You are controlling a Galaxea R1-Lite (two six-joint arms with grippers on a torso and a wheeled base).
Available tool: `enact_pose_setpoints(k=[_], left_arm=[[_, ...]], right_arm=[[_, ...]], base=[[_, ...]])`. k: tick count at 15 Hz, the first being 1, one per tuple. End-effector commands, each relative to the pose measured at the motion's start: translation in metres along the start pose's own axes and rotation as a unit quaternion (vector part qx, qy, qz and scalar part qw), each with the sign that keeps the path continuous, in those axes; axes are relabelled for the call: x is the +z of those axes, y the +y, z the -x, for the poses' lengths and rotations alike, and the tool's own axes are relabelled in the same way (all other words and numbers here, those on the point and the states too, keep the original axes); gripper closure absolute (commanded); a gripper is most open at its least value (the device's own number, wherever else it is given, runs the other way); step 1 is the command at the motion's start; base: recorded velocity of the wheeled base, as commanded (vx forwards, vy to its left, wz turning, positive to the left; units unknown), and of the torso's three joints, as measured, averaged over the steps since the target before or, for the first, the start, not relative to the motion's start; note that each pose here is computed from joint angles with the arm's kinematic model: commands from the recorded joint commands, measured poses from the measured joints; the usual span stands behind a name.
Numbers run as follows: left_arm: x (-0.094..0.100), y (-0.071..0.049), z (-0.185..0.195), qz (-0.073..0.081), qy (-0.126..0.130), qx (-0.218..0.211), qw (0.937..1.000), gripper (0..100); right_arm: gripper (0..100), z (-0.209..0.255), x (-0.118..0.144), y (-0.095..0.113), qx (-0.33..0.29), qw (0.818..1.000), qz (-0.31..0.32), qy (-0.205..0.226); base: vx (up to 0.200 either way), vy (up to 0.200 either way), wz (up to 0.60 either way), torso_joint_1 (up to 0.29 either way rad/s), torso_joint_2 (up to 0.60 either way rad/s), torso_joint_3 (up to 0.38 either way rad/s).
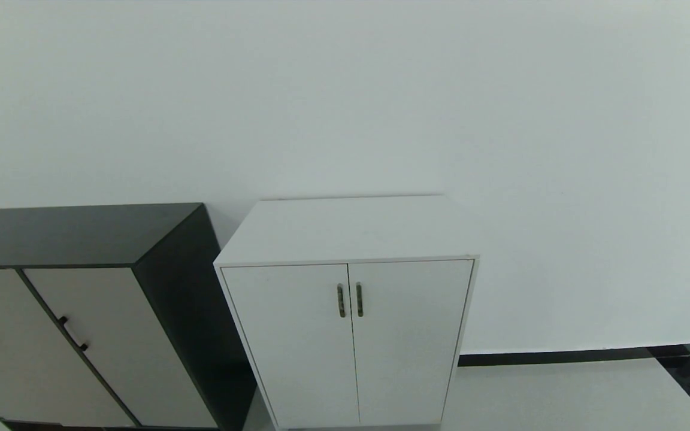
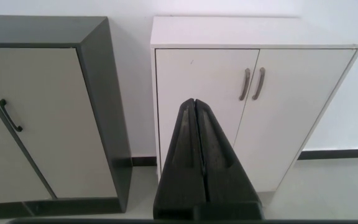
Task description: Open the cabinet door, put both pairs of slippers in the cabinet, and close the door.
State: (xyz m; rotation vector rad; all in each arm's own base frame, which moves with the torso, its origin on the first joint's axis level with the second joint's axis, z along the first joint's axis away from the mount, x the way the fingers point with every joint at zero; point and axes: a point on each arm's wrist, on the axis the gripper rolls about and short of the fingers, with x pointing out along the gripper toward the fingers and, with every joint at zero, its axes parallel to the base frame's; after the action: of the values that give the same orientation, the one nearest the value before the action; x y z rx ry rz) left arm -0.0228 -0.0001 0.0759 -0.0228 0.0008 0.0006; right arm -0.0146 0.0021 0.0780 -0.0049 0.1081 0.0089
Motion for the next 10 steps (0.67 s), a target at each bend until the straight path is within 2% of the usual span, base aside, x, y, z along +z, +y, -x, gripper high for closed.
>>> enact_pose_setpoints(k=[1, 3, 4, 10], left_arm=[[0.0000, 0.0000, 0.0000, 0.000, 0.000, 0.000, 1.0000, 100], [-0.0001, 0.0000, 0.0000, -0.001, 0.000, 0.000, 1.0000, 100], [-0.0001, 0.0000, 0.0000, -0.002, 0.000, 0.000, 1.0000, 100], [0.0000, 0.0000, 0.0000, -0.004, 0.000, 0.000, 1.0000, 100]], right_arm=[[100, 0.0043, -0.0021, -0.0012, 0.036, 0.999, 0.003, -0.028], [100, 0.0054, -0.0025, -0.0010, 0.032, 0.999, 0.001, -0.036], [100, 0.0080, -0.0035, -0.0007, 0.026, 0.998, 0.001, -0.053], [100, 0.0080, -0.0035, -0.0007, 0.025, 0.998, 0.001, -0.053]], base=[[0.000, 0.000, 0.00, 0.000, 0.00, 0.000], [0.000, 0.000, 0.00, 0.000, 0.00, 0.000], [0.000, 0.000, 0.00, 0.000, 0.00, 0.000], [0.000, 0.000, 0.00, 0.000, 0.00, 0.000]])
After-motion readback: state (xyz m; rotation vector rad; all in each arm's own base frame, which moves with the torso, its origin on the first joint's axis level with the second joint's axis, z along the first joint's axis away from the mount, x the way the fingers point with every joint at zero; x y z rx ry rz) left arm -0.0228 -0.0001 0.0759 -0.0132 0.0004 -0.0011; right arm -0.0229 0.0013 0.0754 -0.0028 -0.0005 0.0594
